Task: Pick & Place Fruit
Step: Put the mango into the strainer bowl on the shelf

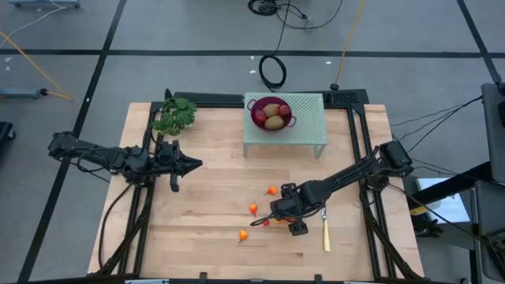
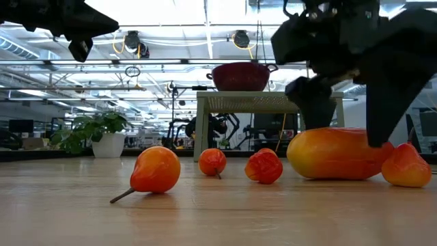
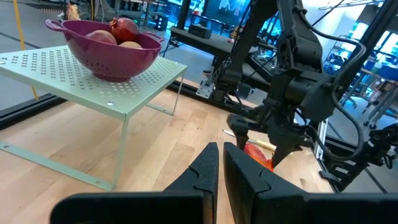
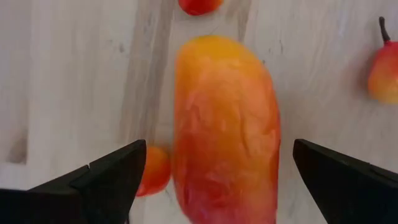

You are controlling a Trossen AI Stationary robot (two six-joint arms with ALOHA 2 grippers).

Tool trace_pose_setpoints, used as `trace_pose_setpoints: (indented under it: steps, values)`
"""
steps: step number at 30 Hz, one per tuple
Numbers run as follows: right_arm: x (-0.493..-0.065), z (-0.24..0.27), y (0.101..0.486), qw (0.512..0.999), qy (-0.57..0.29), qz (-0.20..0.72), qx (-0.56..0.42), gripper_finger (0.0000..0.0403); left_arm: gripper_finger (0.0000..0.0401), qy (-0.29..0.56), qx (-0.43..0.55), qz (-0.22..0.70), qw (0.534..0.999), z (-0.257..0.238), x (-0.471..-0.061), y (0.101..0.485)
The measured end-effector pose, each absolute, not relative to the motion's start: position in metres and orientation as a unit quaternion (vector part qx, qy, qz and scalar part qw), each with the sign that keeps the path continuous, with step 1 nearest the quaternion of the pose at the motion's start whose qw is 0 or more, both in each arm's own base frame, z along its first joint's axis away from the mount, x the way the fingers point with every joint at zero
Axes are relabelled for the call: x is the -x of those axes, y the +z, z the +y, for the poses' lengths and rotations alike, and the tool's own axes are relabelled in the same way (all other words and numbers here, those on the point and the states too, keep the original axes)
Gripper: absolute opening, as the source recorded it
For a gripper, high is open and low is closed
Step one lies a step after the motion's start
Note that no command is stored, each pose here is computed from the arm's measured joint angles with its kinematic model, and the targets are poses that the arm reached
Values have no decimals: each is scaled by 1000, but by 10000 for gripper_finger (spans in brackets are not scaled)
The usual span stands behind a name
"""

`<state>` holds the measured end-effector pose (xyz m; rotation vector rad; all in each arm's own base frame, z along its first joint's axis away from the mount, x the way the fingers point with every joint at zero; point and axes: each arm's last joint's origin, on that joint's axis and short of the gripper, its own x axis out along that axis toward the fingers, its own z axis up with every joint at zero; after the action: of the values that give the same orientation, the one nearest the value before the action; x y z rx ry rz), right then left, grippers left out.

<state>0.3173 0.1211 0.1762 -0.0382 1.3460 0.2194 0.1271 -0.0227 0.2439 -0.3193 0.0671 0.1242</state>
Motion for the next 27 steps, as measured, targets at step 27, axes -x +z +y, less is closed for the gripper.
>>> trace_pose_setpoints:
  steps: [27]
  values:
    - [-313,119,160,789,92,607,24,361,24,62,157,34,985,-23,-127,244]
